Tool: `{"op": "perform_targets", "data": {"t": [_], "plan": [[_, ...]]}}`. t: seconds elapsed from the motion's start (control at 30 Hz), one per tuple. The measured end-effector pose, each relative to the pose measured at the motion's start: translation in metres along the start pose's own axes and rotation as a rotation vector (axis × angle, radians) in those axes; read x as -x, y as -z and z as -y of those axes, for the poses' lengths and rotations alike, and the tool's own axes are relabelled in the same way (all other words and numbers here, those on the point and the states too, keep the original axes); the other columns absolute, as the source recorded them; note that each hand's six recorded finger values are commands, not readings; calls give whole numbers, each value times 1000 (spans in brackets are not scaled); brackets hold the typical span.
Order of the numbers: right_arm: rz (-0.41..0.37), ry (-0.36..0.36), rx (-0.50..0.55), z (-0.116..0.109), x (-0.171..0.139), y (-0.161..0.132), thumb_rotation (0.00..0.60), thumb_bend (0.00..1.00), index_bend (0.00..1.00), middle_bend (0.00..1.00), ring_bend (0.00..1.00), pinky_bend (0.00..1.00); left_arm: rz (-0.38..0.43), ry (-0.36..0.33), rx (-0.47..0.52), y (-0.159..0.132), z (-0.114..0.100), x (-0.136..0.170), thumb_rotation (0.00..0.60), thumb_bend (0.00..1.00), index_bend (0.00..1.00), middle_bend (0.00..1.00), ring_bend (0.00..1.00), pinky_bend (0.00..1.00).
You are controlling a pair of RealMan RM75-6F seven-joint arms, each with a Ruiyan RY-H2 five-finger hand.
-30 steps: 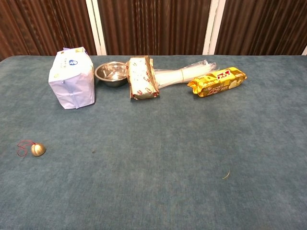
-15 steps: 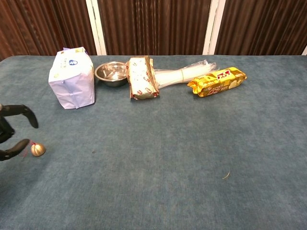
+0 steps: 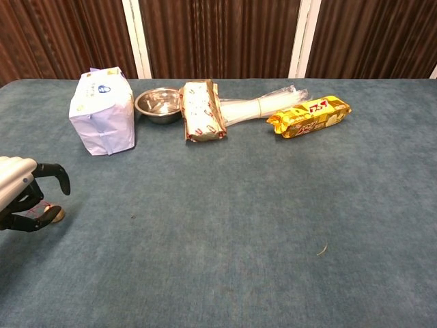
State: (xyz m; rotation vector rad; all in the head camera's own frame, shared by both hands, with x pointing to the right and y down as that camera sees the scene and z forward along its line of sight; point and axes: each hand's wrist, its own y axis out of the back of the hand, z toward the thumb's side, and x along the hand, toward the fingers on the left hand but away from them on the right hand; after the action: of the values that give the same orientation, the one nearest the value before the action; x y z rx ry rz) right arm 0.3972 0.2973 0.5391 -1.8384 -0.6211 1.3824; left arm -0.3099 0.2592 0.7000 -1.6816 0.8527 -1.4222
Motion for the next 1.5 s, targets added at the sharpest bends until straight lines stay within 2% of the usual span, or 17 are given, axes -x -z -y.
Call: {"op": "perform_targets", "data": {"t": [0.37,1.5], "plan": [[-2,5,5,-1,-1,0,600,355,0,0,0,0,-23,3,-26,10,5,-4,600,413,530,1000,1000,1000],[-1,2,5,-1,-1,0,600,355,0,0,0,0,-49,25,-53,21,14,-6,600,413,553,1000,1000,1000]]}}
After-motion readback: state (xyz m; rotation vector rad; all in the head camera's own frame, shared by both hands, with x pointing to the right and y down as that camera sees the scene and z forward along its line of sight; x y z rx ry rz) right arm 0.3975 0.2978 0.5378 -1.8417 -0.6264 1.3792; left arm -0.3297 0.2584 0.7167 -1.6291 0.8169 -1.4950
